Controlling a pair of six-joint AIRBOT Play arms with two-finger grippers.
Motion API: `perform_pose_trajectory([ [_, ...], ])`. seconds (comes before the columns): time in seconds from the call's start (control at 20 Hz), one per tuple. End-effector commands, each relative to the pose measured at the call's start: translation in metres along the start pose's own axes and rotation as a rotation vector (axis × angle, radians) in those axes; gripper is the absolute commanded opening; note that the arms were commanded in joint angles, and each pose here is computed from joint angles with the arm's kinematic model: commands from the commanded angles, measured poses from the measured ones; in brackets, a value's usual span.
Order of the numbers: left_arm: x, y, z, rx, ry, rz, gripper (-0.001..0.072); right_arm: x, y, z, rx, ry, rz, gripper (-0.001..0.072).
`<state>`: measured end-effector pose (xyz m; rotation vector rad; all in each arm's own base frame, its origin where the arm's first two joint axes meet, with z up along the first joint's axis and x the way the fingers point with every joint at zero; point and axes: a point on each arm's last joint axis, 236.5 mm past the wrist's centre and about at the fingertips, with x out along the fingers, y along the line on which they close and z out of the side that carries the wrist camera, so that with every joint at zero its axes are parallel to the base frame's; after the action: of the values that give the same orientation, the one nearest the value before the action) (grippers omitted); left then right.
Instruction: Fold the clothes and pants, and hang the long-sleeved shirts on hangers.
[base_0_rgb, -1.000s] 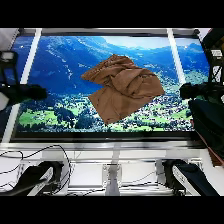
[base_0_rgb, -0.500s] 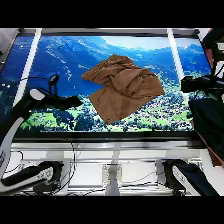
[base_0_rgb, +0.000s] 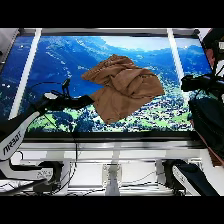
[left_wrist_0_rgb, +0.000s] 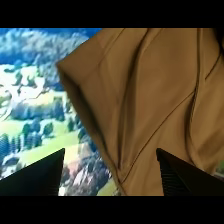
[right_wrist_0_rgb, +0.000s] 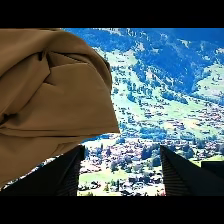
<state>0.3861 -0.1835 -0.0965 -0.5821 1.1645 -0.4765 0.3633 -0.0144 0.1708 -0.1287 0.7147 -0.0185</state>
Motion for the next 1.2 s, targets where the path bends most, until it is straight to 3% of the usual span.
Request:
perform_pose_trajectory([
  [0.0, 0.015, -0.002, 0.008, 0.039, -0.064, 0.053, 0.0541, 0.000, 0.000, 0.000, 0.003, -0.001, 0.002, 0.0548],
  [0.35, 0.032, -0.018, 0.016, 0.116, -0.158, 0.117, 0.0538, 0.000, 0.001, 0.000, 0.004, -0.001, 0.002, 0.0548],
  [0.5, 0.033, -0.018, 0.019, 0.123, -0.178, 0.130, 0.0331, 0.000, 0.000, 0.005, 0.004, -0.022, 0.001, 0.0548],
  [0.6, 0.033, -0.018, 0.019, 0.125, -0.178, 0.129, 0.0027, 0.000, 0.000, 0.011, 0.007, -0.046, 0.000, 0.0548],
  [1.05, -0.024, -0.029, 0.018, 0.246, -0.100, 0.089, 0.0020, 0.002, -0.003, 0.052, 0.050, -0.215, -0.009, 0.0547],
  [1.15, -0.058, -0.005, 0.015, 0.250, -0.057, 0.173, 0.0020, 0.011, -0.002, 0.048, 0.067, -0.191, -0.003, 0.0547],
])
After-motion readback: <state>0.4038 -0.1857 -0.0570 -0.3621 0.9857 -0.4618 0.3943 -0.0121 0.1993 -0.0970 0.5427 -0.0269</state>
